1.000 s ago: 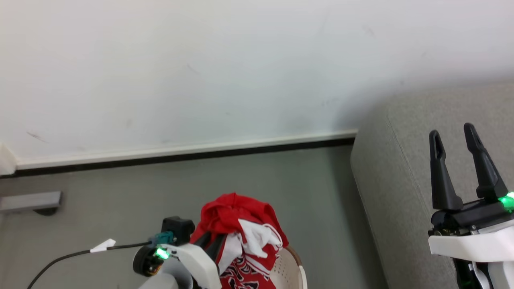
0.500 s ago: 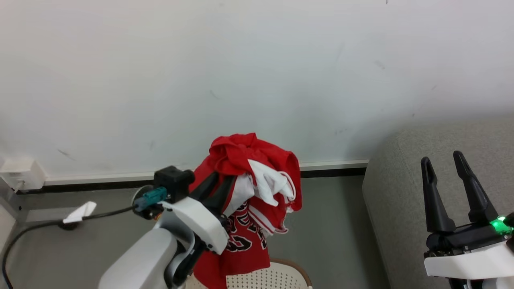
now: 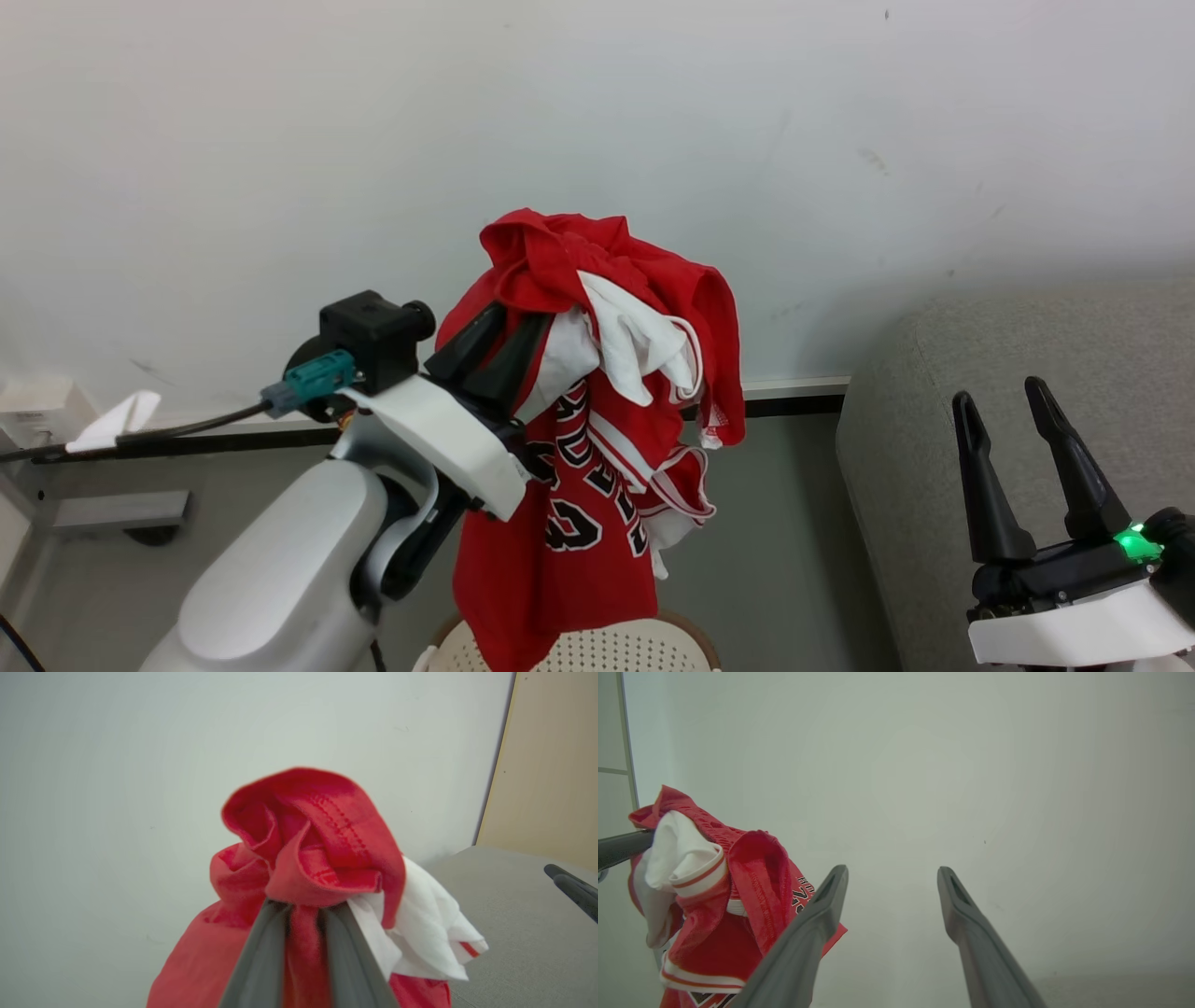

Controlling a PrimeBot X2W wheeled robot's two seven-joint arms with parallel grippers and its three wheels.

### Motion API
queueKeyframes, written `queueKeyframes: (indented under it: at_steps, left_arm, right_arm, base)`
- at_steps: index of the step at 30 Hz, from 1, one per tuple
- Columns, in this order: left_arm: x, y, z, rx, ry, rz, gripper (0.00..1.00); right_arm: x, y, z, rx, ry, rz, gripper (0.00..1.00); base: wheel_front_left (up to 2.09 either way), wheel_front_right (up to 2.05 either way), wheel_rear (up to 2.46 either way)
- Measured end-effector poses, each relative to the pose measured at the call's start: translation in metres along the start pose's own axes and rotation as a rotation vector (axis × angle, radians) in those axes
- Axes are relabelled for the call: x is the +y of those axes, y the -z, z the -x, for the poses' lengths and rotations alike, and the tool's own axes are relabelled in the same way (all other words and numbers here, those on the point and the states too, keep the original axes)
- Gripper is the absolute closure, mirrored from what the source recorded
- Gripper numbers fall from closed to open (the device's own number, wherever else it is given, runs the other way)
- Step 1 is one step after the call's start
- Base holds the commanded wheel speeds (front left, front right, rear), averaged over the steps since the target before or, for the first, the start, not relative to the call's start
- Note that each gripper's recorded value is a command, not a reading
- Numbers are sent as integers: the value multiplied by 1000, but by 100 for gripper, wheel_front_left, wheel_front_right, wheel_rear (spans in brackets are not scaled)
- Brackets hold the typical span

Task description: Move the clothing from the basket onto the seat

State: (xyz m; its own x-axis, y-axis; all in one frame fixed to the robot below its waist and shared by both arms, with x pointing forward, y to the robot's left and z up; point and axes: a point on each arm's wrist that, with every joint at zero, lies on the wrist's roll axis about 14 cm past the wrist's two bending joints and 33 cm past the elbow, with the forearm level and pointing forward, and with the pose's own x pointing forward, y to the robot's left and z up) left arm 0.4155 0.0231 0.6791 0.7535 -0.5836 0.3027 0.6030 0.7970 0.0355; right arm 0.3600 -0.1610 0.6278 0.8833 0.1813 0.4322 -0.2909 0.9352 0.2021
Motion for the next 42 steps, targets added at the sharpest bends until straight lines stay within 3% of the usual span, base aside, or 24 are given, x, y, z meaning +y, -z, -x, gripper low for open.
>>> queueKeyframes:
  at_steps: [10, 18, 25, 42]
  left_arm:
    - [3, 5, 0, 8, -11, 7, 100]
    - [-1, 16, -1, 28, -4, 27, 100]
    - [-5, 21, 1, 43, -1, 37, 100]
    - [-16, 24, 21, 67, 9, 43, 100]
  right_arm:
    - [22, 20, -2, 58, -73, -43, 0]
    - [78, 53, -6, 165, -259, -95, 0]
    - [114, 86, -4, 279, -406, -75, 0]
    - [138, 113, -41, 331, -486, -12, 0]
  base:
    - [0, 0, 0]
    - [0, 0, 0]
    - [0, 0, 0]
    - [0, 0, 0]
